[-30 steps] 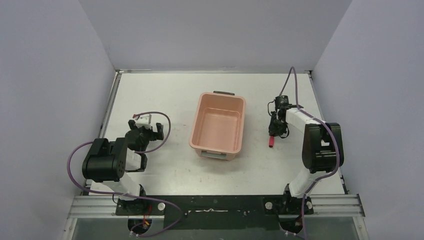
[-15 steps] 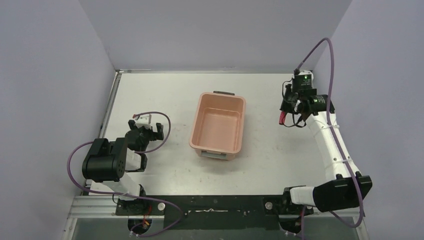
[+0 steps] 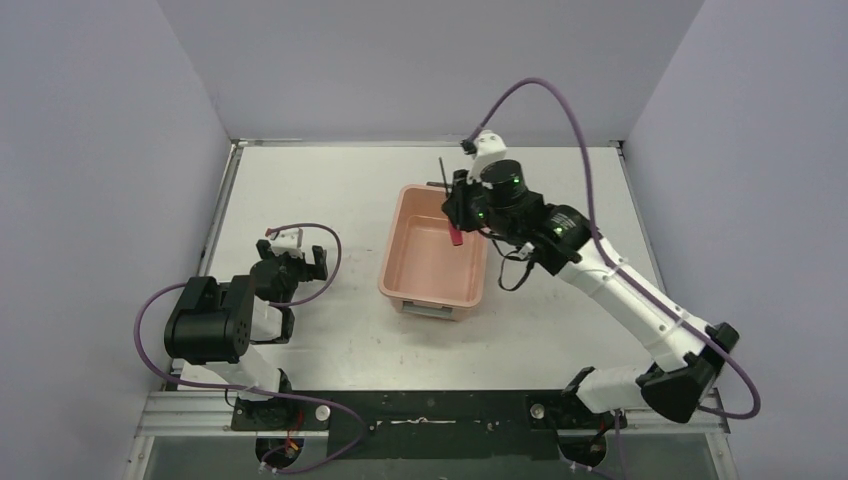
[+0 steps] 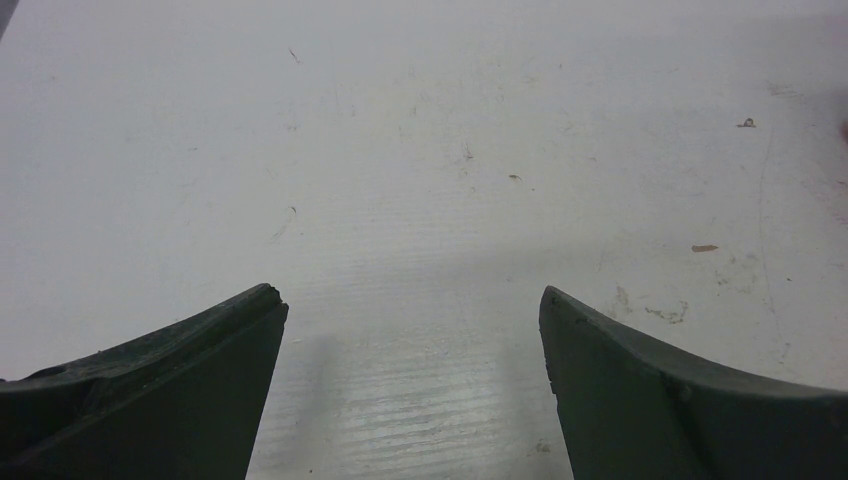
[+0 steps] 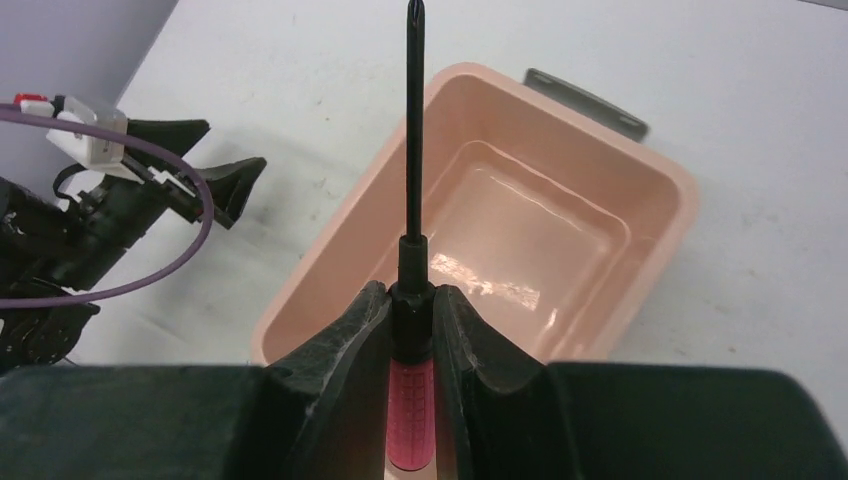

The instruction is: Put the screwdriver in the bin

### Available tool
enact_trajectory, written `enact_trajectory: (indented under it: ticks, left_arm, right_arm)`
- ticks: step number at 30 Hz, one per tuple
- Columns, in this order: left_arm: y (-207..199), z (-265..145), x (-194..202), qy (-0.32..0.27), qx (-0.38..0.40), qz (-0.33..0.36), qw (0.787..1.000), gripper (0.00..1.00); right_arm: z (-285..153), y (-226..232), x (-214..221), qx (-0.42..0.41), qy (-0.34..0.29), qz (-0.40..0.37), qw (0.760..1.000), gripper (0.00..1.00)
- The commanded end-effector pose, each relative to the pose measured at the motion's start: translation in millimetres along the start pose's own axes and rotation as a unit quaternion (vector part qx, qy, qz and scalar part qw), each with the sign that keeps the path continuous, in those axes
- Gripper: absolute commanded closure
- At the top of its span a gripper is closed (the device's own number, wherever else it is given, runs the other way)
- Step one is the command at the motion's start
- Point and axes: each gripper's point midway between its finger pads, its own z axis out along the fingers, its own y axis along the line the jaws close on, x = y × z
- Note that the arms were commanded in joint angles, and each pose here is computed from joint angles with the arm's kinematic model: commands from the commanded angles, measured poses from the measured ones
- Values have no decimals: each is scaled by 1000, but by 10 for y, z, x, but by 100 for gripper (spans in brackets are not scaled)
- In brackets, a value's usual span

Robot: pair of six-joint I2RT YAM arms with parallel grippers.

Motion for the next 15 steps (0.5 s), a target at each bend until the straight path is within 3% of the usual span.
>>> enact_trajectory:
  ticks: [1, 15]
  left_arm:
    - [8, 47, -217, -37, -1, 7, 999, 3]
    - [8, 47, -219, -37, -1, 7, 999, 3]
  right_arm:
    - [535, 238, 152, 0, 9, -33, 999, 100]
    - [1580, -149, 1880, 85, 229, -14, 970, 100]
